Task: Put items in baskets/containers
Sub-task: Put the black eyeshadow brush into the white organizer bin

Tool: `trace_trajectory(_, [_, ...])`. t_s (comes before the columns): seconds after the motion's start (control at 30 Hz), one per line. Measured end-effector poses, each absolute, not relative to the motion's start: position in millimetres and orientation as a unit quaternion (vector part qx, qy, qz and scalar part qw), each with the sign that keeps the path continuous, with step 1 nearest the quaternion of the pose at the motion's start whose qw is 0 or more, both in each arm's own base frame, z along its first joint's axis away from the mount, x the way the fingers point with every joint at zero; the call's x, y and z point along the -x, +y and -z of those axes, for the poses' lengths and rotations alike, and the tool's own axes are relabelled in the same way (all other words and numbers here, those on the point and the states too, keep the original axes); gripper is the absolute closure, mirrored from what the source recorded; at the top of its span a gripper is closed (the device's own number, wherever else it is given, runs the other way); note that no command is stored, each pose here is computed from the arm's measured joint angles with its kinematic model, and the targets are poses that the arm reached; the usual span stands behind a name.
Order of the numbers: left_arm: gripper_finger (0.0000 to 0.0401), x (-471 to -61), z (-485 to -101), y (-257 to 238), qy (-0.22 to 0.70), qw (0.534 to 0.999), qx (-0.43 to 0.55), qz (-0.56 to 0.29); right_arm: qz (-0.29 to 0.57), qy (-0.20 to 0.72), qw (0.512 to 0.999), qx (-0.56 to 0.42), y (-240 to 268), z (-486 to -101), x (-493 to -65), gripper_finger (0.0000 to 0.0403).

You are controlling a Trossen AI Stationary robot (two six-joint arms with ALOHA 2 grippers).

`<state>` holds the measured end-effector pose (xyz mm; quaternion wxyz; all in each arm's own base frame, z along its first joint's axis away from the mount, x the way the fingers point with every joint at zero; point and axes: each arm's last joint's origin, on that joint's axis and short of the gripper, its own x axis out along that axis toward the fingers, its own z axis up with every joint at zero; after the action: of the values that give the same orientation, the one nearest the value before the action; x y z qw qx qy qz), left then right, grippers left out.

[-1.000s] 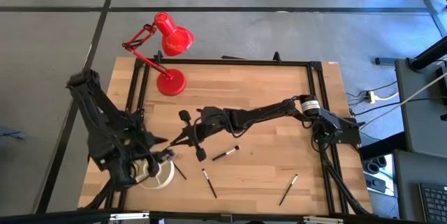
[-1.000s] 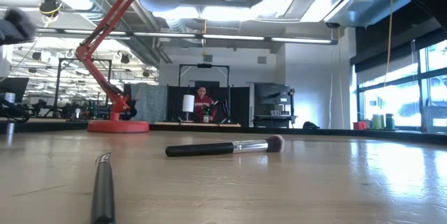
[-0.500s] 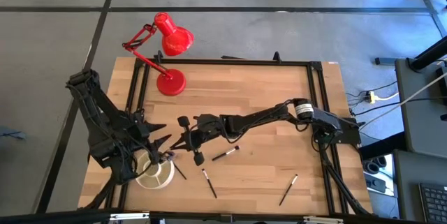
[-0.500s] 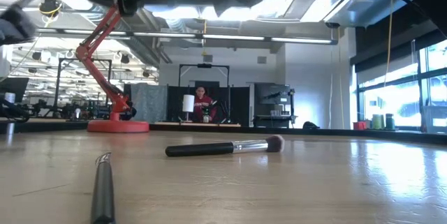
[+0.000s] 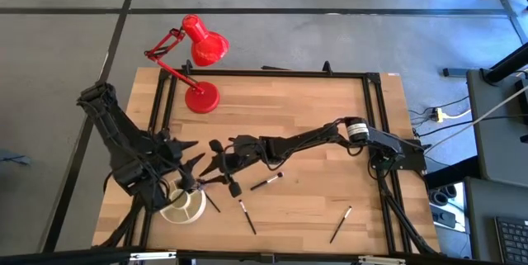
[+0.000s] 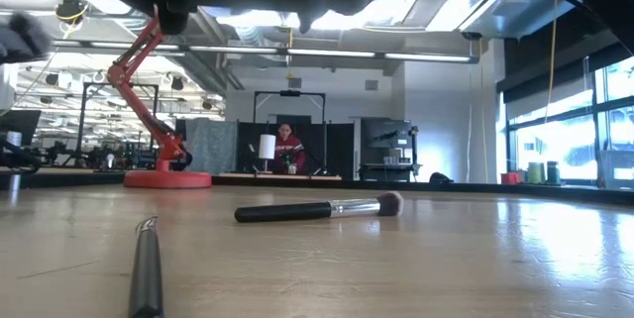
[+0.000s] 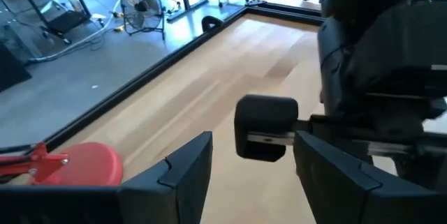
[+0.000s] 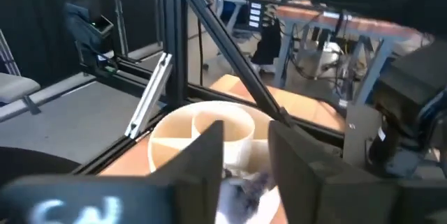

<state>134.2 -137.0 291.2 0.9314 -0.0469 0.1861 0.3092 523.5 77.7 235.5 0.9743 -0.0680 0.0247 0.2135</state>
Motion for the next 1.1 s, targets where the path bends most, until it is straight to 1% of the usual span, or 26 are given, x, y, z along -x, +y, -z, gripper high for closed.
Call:
trace_trajectory(0.1, [0.0205, -136, -291, -135, 0.188, 0.929, 0.044, -0.315, -0.189, 0.053, 0.979, 0.056, 74, -231, -524, 0.0238])
trace_trajectory(0.17, [0.0205, -137, -291, -134, 0.191, 0.928, 0.046, -0.318, -0.172, 0.092, 0.98, 0.046, 71, -233, -520, 0.0221])
trace_trajectory(0.27, [0.0205, -137, -290, -134, 0.2, 0.926, 0.041, -0.318, -0.17, 0.167, 0.97, 0.048, 68, -251, -503, 0.0213])
trace_trajectory(0.37, [0.0205, -138, -291, -133, 0.184, 0.929, 0.035, -0.32, -0.142, 0.257, 0.956, 0.029, 64, -279, -474, 0.0212])
trace_trajectory(0.5, [0.0205, -142, -283, -126, 0.139, 0.929, 0.016, -0.342, -0.096, 0.403, 0.91, -0.017, 57, -294, -432, 0.0222])
trace_trajectory(0.6, [0.0205, -150, -273, -116, 0.139, 0.915, 0.041, -0.376, -0.017, 0.495, 0.868, -0.037, 57, -298, -403, 0.024])
trace_trajectory(0.7, [0.0205, -160, -263, -106, 0.15, 0.898, 0.064, -0.409, 0.077, 0.555, 0.827, -0.049, 68, -292, -374, 0.0259])
trace_trajectory(0.77, [0.0205, -167, -259, -98, 0.174, 0.885, 0.071, -0.425, 0.114, 0.575, 0.808, -0.053, 79, -283, -356, 0.0269])
trace_trajectory(0.87, [0.0205, -180, -255, -90, 0.215, 0.873, 0.068, -0.432, 0.121, 0.592, 0.795, -0.059, 92, -273, -330, 0.0279])
trace_trajectory(1.0, [0.0205, -201, -248, -84, 0.235, 0.881, 0.058, -0.407, 0.124, 0.629, 0.764, -0.07, 97, -256, -298, 0.028])
trace_trajectory(1.07, [0.0205, -212, -244, -81, 0.243, 0.89, 0.054, -0.382, 0.1, 0.662, 0.74, -0.067, 97, -247, -279, 0.0279])
trace_trajectory(1.1, [0.0205, -217, -243, -80, 0.247, 0.895, 0.054, -0.368, 0.074, 0.677, 0.729, -0.066, 97, -243, -270, 0.0279])
